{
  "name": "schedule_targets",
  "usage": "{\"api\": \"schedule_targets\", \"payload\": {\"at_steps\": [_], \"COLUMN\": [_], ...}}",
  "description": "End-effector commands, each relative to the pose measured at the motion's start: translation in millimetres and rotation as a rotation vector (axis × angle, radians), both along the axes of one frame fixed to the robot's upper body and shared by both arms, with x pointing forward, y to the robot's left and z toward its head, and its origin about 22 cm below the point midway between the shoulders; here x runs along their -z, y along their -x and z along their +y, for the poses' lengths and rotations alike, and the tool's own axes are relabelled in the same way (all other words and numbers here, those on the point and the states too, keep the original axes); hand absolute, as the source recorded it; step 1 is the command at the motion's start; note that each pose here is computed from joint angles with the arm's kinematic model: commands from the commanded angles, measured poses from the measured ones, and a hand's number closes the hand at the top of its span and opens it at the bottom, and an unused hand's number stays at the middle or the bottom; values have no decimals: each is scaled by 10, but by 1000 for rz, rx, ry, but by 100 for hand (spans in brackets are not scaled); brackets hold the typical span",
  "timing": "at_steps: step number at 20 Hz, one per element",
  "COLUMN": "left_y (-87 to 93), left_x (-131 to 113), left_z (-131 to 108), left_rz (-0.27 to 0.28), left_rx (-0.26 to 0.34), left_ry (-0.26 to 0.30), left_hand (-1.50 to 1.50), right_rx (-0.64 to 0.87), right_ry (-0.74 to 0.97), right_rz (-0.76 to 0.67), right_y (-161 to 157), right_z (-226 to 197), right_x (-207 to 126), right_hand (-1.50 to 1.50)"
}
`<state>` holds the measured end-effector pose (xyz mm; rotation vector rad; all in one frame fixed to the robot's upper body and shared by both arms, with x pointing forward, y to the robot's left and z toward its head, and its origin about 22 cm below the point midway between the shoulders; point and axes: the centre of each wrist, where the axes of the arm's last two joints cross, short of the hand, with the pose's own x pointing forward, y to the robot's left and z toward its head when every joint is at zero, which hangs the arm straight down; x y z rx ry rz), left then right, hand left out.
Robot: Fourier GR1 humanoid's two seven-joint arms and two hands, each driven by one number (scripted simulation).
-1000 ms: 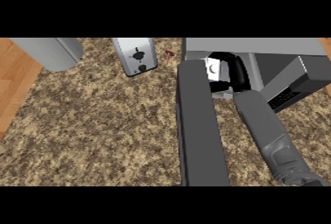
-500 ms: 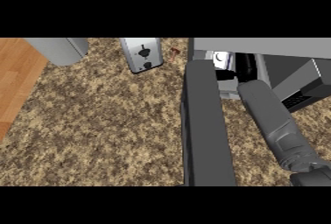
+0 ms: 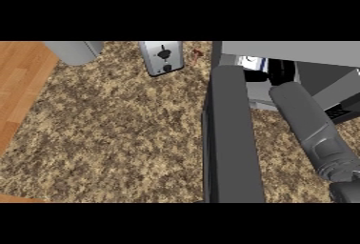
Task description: Pick up the milk, place it into the microwave and close the microwave
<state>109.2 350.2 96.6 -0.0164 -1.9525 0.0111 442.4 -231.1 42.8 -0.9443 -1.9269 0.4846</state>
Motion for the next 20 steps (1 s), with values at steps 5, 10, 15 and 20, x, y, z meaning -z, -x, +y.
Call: {"api": "schedule_targets", "payload": {"at_steps": [5,10,15,20], "left_y": [-53,-150,-228,-290], "left_x": [-5,36,58,77], "left_z": [20,30,-39,-27], "left_rz": [-12,18,30,28], "left_rx": [-4,-16,67,102], "left_ry": [-21,-43,-52,-75], "left_hand": [-150,-150,-150,-150], "right_rx": [385,174,100,-1], "right_ry": [120,126,99,54], "right_rz": [79,19,30,46], "right_y": [200,48,46,21], "right_z": [-559,-238,-82,-12], "right_x": [241,58,98,62], "right_hand": [-150,-150,-150,-150]}}
